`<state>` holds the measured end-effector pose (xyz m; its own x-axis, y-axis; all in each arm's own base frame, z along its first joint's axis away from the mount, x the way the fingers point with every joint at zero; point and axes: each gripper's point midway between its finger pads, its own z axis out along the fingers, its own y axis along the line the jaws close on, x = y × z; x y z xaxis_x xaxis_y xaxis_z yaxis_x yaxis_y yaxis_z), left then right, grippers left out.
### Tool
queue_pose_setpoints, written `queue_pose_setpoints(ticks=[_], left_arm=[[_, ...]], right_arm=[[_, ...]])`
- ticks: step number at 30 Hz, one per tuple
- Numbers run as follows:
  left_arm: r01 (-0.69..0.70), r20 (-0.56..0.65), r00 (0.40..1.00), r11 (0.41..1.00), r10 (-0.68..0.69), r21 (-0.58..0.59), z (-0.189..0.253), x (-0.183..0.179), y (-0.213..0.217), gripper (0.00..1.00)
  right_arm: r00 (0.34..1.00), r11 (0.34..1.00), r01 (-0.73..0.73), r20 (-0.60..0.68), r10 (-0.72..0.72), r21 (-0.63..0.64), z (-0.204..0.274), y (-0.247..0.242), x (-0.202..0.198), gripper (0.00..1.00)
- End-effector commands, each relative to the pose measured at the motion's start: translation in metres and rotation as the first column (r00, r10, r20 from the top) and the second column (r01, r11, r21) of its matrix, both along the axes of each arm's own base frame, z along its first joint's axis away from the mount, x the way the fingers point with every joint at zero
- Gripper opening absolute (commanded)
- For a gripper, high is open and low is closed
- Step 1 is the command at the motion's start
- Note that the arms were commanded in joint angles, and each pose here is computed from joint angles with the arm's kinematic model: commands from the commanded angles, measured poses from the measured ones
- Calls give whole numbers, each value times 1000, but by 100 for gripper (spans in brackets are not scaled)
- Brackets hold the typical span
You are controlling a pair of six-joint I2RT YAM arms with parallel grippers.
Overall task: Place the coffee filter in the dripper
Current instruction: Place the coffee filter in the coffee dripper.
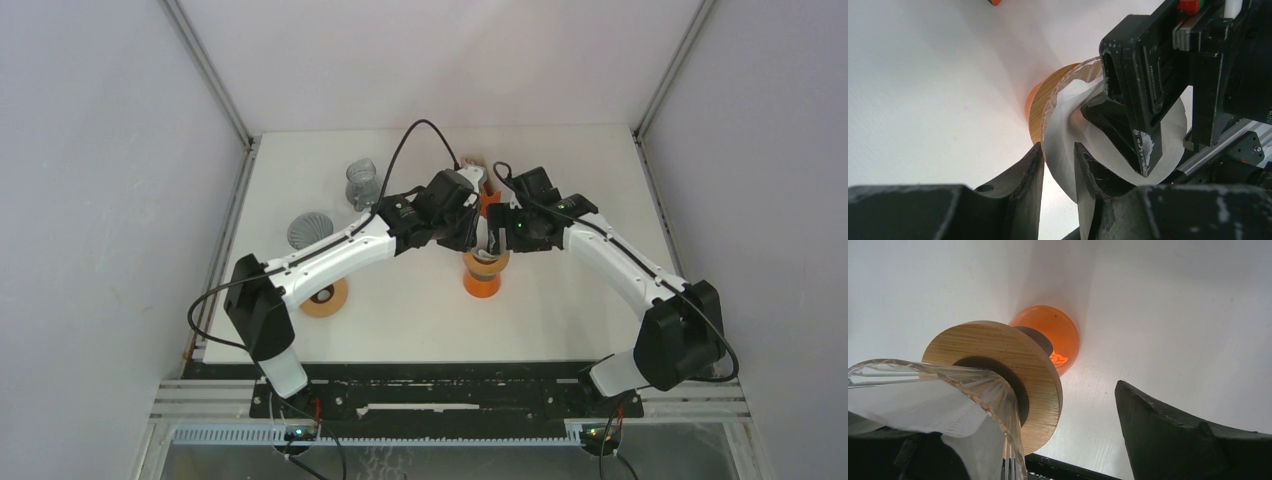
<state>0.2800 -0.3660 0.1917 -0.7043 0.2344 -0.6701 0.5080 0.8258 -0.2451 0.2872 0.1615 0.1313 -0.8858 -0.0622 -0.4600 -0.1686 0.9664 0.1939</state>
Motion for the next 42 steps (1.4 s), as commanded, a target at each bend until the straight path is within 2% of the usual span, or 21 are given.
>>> queue_pose_setpoints(ticks=[1,7,12,21,42], left_arm=[[7,34,999,1000,-6,-15,14,2,-2,33],[6,25,1000,1000,-6,-10,10,0,-1,33],[7,26,1000,1000,-7,-12,10,0,-2,33],[6,26,1000,1000,-6,-12,11,0,-2,33],[-20,20,1000,1000,19,22,4,2,5,37]], right_arm=[[997,999,2,76,-6,54,20,5,7,90],[990,994,8,140,-24,113,45,3,7,91],[984,993,33,168,-52,111,54,-6,8,91],[986,996,75,145,-82,50,42,-20,10,90],[991,997,79,107,-80,14,25,-22,11,90]])
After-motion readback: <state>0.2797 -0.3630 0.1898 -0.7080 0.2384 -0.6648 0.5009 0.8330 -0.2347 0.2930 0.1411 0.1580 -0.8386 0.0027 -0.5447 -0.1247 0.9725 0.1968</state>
